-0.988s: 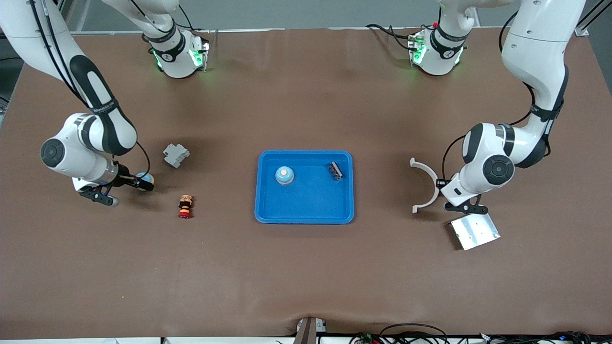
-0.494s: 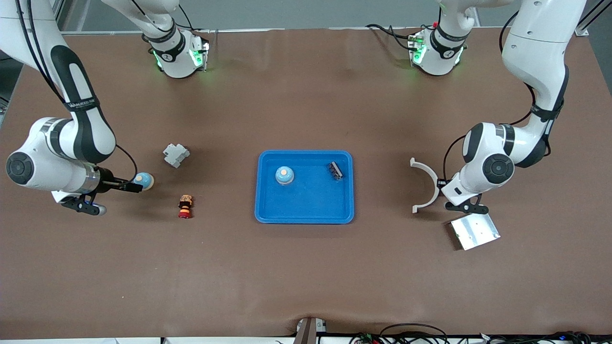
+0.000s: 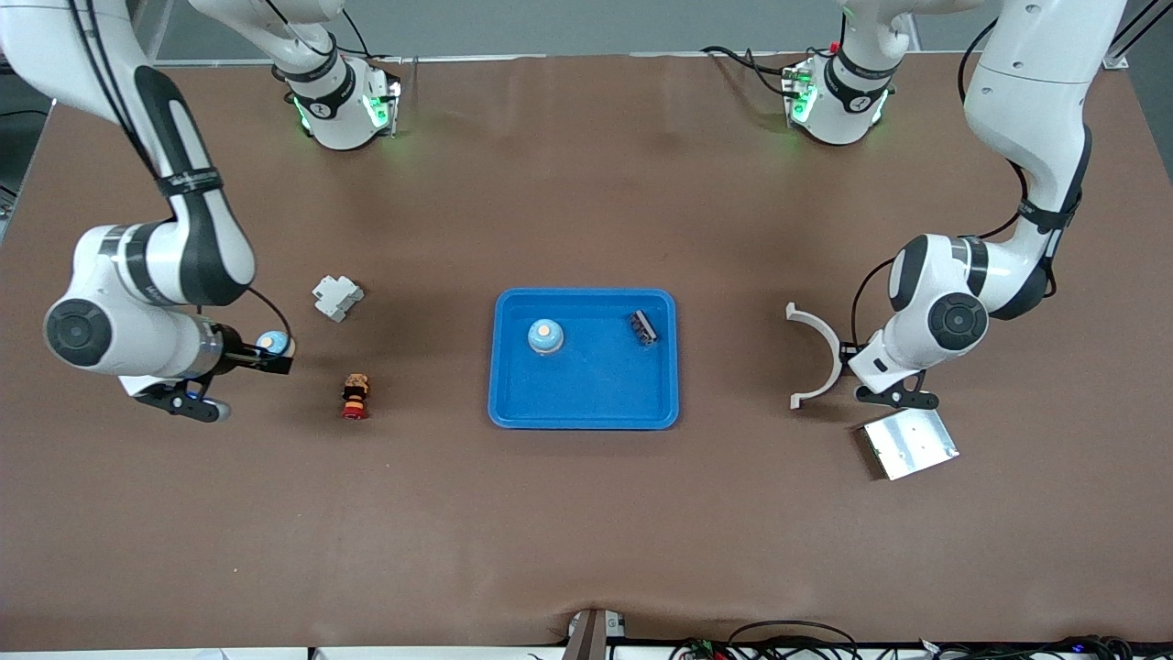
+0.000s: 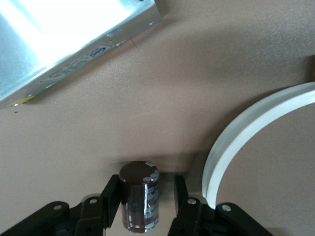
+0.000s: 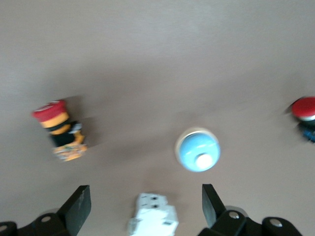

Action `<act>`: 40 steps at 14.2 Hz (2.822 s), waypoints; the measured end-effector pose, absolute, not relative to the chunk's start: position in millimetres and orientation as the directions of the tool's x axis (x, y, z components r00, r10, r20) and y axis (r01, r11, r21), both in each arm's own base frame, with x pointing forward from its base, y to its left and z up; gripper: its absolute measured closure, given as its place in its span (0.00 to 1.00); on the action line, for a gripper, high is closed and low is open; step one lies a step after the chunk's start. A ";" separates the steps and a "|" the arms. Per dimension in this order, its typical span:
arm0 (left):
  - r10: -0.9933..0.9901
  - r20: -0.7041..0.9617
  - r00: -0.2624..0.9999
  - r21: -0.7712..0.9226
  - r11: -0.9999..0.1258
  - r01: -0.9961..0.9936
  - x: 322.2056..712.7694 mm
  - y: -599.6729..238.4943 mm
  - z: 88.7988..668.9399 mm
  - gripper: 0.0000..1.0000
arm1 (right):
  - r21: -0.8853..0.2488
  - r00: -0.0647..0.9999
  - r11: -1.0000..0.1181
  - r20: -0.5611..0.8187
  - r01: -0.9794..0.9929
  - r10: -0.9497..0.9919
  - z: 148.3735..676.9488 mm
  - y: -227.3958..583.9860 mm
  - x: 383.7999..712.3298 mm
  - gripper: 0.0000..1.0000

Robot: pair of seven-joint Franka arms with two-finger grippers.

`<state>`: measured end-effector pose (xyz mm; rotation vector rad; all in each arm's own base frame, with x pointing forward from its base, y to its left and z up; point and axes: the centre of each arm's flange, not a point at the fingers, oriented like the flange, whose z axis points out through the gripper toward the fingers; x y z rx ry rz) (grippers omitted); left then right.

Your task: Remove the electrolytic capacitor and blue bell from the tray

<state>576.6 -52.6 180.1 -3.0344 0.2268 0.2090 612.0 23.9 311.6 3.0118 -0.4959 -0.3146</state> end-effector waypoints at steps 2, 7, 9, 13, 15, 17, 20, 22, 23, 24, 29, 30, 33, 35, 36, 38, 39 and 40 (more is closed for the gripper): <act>-0.141 -0.142 0.980 -0.081 -0.985 -0.153 576.7 -52.1 180.2 0.35 | 0.118 0.916 -0.930 -0.171 -0.347 -0.363 324.6 55.1 611.4 0.00; -0.131 -0.138 0.982 -0.080 -0.986 -0.143 577.8 -46.3 180.6 0.04 | 0.131 0.885 -0.889 -0.114 -0.438 -0.452 342.5 135.2 607.2 0.00; -0.129 -0.135 0.982 -0.080 -0.987 -0.140 578.4 -45.0 181.2 0.00 | 0.120 0.873 -0.877 -0.101 -0.466 -0.477 349.2 161.2 604.9 0.00; -0.123 -0.122 0.985 -0.082 -0.988 -0.133 581.0 -41.5 188.2 0.00 | 0.060 0.839 -0.846 -0.108 -0.530 -0.534 364.8 202.6 604.9 0.00; -0.118 -0.109 0.987 -0.084 -0.988 -0.127 583.3 -38.8 198.7 0.00 | 0.055 0.825 -0.831 -0.099 -0.553 -0.556 363.9 232.2 604.2 0.00; -0.115 -0.107 0.988 -0.088 -0.988 -0.124 584.0 -37.7 213.2 0.00 | 0.048 0.807 -0.811 -0.086 -0.583 -0.585 348.9 268.8 600.8 0.00; -0.090 -0.090 0.992 -0.087 -0.991 -0.098 584.4 -50.5 234.6 0.00 | 0.043 0.783 -0.786 -0.067 -0.617 -0.618 312.5 314.1 591.8 0.00; -0.053 -0.091 0.994 -0.089 -0.994 -0.062 583.3 -62.7 245.7 0.00 | 0.060 0.772 -0.774 -0.057 -0.630 -0.633 287.9 333.7 583.7 0.00; -0.026 -0.092 0.995 -0.091 -0.995 -0.035 583.4 -69.8 251.7 0.00 | 0.056 0.763 -0.765 -0.047 -0.642 -0.644 277.8 343.5 580.5 0.00; 0.006 -0.095 0.995 -0.094 -0.996 -0.003 583.6 -77.6 258.7 0.00 | 0.049 0.753 -0.754 -0.033 -0.655 -0.657 268.1 354.2 576.9 0.00; 0.202 -0.105 0.974 -0.083 -0.977 0.194 587.1 -126.9 298.4 0.00 | 0.057 0.735 -0.734 -0.006 -0.677 -0.678 238.3 396.8 551.8 0.00; 0.258 -0.107 0.960 -0.062 -0.966 0.253 587.9 -138.6 304.9 0.00 | 0.045 0.722 -0.722 -0.002 -0.691 -0.692 237.5 403.3 549.3 0.00; 0.382 -0.102 0.919 -0.025 -0.924 0.381 589.2 -166.8 319.6 0.00 | 0.009 0.689 -0.688 0.004 -0.725 -0.725 238.0 412.9 547.2 0.00; 0.457 -0.104 0.883 -0.005 -0.888 0.459 589.2 -184.1 328.2 0.00 | 0.009 0.685 -0.685 0.003 -0.729 -0.729 235.7 417.0 544.0 0.00; 0.489 -0.104 0.866 0.003 -0.870 0.492 589.4 -193.5 332.4 0.00 | 0.011 0.685 -0.685 0.003 -0.728 -0.728 233.5 418.8 542.5 0.00; 0.551 -0.106 0.828 0.017 -0.832 0.555 590.4 -214.5 338.8 0.00 | -0.003 0.679 -0.679 0.003 -0.734 -0.734 228.1 421.6 542.2 0.00; 0.573 -0.109 0.812 0.023 -0.815 0.579 591.3 -225.1 340.0 0.00 | -0.011 0.674 -0.674 0.002 -0.739 -0.739 224.5 422.4 542.7 0.00; 0.592 -0.113 0.798 0.027 -0.801 0.598 592.6 -236.5 339.8 0.00 | -0.014 0.668 -0.668 0.002 -0.744 -0.744 220.2 423.3 542.4 0.00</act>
